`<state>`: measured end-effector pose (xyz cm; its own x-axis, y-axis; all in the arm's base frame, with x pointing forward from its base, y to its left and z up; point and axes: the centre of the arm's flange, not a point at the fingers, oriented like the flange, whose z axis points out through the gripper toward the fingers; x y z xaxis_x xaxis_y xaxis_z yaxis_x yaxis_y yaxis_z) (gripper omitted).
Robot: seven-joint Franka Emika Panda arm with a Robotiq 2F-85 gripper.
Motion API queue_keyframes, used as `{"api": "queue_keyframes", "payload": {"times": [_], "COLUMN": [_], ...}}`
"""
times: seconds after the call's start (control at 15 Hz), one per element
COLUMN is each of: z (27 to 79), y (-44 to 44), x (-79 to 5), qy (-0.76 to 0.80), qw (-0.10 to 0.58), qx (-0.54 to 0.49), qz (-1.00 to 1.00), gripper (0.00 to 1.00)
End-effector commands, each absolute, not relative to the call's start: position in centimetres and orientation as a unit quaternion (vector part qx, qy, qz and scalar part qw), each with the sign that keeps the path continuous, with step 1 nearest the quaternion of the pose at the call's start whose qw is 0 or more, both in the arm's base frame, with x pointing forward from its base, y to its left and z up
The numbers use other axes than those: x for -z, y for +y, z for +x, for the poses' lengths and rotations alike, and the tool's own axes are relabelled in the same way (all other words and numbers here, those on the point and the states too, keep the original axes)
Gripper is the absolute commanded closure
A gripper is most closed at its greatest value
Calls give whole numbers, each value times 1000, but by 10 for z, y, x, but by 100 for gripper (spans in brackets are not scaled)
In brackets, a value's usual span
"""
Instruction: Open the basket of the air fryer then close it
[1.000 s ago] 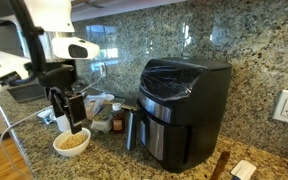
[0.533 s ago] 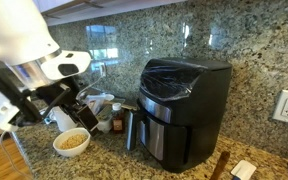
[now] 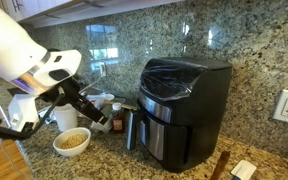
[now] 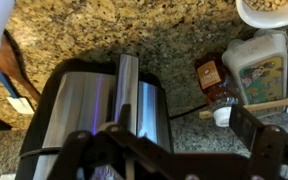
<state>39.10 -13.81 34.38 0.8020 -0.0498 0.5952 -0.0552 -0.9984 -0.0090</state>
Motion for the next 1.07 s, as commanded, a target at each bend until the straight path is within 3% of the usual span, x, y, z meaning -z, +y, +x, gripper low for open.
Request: {"api": "queue_keyframes", "payload": {"times": [0.0, 1.0], "z": [379, 387], "y": [-133, -138], "x": [-313, -278], "qy": [-41, -119], "qw": [-2, -7], "qx": [-348, -343], "qz": [937, 932], "gripper": [0, 0]}}
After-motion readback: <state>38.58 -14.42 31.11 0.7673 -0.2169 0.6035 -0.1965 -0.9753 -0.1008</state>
